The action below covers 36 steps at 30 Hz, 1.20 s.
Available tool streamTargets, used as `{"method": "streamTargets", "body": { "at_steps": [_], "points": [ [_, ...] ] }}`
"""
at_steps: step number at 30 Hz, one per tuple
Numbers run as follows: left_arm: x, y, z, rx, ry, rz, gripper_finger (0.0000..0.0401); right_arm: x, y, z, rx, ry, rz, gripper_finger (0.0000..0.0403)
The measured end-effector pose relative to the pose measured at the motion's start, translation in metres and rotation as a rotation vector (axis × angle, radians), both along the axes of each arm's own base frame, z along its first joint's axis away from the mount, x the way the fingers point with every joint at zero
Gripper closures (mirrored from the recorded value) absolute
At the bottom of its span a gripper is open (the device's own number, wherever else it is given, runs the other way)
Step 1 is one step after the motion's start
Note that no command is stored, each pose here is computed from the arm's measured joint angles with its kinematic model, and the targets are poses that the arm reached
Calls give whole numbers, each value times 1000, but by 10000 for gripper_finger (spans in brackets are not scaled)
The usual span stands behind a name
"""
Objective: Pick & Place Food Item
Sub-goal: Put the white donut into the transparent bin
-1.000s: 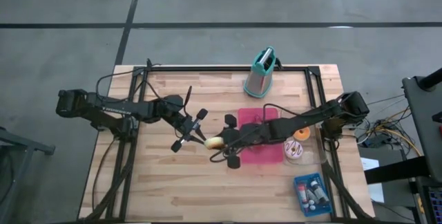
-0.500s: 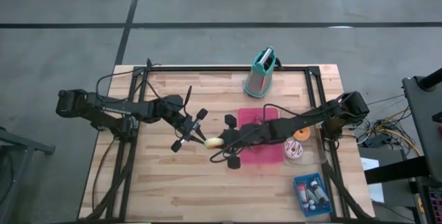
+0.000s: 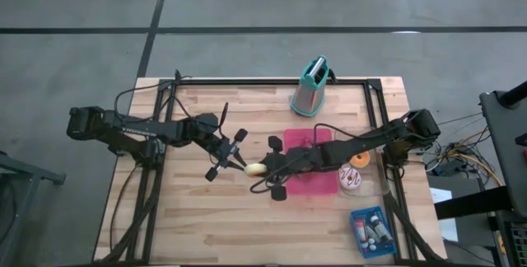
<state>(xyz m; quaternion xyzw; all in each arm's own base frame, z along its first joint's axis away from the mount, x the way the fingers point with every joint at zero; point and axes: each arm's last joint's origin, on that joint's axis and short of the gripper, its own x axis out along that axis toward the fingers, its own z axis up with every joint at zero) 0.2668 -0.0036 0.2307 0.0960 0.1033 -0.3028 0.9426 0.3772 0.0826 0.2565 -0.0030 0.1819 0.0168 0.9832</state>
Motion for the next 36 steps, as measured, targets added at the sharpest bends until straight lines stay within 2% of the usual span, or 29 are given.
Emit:
{"method": "streamTargets", "body": {
  "at_steps": [9, 25, 36],
  "points": [
    [0, -1, -1, -45, 34, 16, 368, 0, 0, 0, -1, 4, 0, 322],
    [0, 0, -2, -43, 42, 33, 234, -1, -1, -2, -8, 26, -5, 312],
    [0, -1, -2, -47, 46, 30, 183, -1, -1, -3, -13, 33, -4, 321]
  ]
}}
